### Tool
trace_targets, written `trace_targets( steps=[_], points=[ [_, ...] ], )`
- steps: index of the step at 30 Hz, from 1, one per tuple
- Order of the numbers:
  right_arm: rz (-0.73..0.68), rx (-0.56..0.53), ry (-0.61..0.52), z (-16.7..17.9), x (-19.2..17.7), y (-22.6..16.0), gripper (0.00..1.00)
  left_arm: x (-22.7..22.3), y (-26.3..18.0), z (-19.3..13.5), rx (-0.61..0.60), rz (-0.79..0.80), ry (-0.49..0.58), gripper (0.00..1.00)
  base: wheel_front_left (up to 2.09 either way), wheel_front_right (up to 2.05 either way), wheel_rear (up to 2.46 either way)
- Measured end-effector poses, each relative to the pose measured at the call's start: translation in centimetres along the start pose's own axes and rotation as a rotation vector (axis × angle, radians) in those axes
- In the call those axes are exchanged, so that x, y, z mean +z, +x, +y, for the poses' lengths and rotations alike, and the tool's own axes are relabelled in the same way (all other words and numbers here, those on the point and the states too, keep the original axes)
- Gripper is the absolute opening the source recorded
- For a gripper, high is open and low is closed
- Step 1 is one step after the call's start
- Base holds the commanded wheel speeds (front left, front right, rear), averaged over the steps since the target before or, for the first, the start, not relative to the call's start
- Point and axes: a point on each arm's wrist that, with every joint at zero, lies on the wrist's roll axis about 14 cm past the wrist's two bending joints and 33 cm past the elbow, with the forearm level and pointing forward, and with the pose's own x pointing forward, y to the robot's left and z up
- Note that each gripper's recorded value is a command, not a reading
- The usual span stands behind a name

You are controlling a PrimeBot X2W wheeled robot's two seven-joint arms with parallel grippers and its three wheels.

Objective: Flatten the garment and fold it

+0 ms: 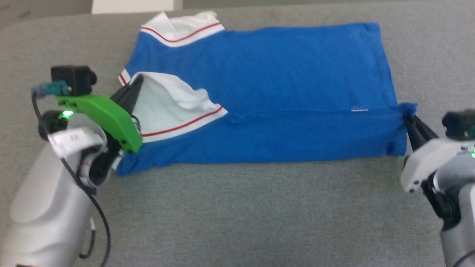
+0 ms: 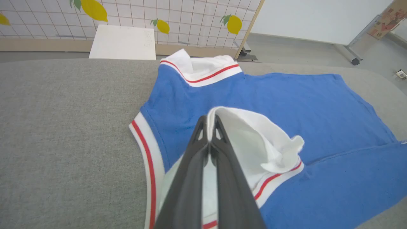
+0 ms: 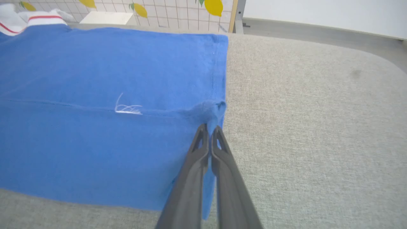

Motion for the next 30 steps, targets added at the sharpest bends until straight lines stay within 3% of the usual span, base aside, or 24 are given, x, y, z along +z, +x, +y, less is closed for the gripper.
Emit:
trace_targets(
  steps=[9, 19, 20, 21, 22, 23, 30],
  points=[
    [0.233, 0.029, 0.013, 0.2, -3.8, 2.8, 0.0, -8.7, 1.6, 4.6, 0.119, 0.398, -0.098, 0.0, 0.0, 0.0, 0.0],
    [0.409, 0.048, 0.029, 0.2, -5.2, 3.7, 0.0, -10.0, 2.1, 5.1, 0.128, 0.574, -0.14, 0.0, 0.0, 0.0, 0.0],
    [0.41, 0.049, 0.03, 0.3, -5.1, 3.7, 0.0, -9.7, 2.1, 5.1, 0.131, 0.556, -0.131, 0.13, 0.0, 0.0, 0.0],
    [0.409, 0.052, 0.037, 0.4, -5.0, 3.7, 0.11, -9.4, 2.2, 5.1, 0.133, 0.53, -0.119, 0.62, 0.0, 0.0, 0.0],
    [0.399, 0.056, 0.047, 0.5, -4.7, 3.6, 0.47, -8.9, 2.3, 5.0, 0.136, 0.485, -0.103, 1.0, 0.0, 0.0, 0.0],
    [0.385, 0.058, 0.05, 0.6, -4.4, 3.6, 1.0, -8.1, 2.5, 4.9, 0.139, 0.422, -0.081, 1.0, 0.0, 0.0, 0.0],
    [0.126, 0.04, 0.102, 0.6, -1.2, 1.9, 1.0, -1.9, 1.0, 4.2, 0.173, -0.059, 0.072, 1.0, 0.0, 0.0, 0.0]
  ],
)
